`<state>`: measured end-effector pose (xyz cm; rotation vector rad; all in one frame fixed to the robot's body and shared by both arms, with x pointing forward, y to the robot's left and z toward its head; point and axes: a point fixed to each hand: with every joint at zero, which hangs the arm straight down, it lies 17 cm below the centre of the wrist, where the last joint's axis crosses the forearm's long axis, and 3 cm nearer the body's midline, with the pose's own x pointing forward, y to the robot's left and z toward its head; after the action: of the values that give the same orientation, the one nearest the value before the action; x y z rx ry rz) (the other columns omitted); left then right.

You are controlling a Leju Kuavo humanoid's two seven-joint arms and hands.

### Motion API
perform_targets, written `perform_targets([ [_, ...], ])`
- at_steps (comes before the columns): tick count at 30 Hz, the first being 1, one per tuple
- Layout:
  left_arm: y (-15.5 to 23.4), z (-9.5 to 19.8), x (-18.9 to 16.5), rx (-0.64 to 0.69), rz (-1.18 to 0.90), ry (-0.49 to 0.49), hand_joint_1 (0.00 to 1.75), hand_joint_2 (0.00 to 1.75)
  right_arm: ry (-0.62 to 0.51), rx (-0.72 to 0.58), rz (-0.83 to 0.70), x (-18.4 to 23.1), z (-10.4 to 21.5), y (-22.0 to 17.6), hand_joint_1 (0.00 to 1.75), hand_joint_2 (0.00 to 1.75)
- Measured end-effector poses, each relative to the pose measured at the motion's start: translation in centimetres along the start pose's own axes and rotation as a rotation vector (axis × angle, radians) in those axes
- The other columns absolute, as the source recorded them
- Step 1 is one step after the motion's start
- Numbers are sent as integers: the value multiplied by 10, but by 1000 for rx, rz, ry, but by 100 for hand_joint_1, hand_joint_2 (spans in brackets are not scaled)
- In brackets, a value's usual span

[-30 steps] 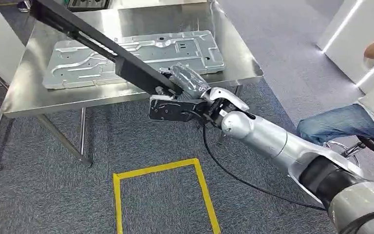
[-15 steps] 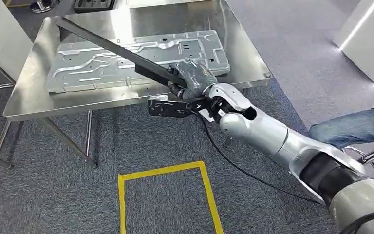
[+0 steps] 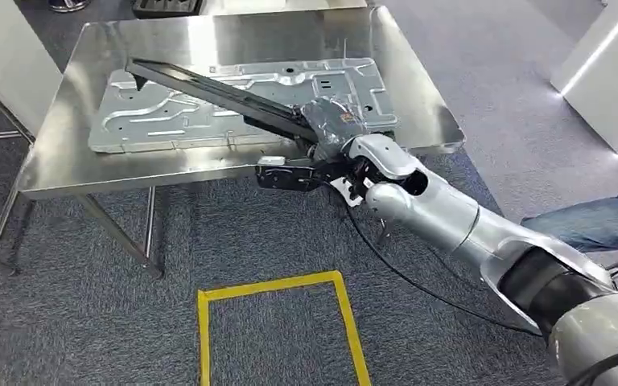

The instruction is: Take the parts from the cabinet and place them on the table.

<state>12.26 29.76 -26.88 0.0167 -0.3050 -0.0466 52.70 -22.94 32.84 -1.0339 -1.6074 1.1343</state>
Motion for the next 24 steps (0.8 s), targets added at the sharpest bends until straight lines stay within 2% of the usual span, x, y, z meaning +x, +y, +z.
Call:
perform_targets([
  [3,-2,0,-1,-3,-4,1,0,175,20,28,18,-8,2,14,175,175],
  [10,-6,0,0,-10,-12,0,0,175,41,40,122,-21,-2,16,175,175],
  [24,-9,0,3,-15,-30,-10,0,175,19,138,324,-35,-1,51,175,175],
])
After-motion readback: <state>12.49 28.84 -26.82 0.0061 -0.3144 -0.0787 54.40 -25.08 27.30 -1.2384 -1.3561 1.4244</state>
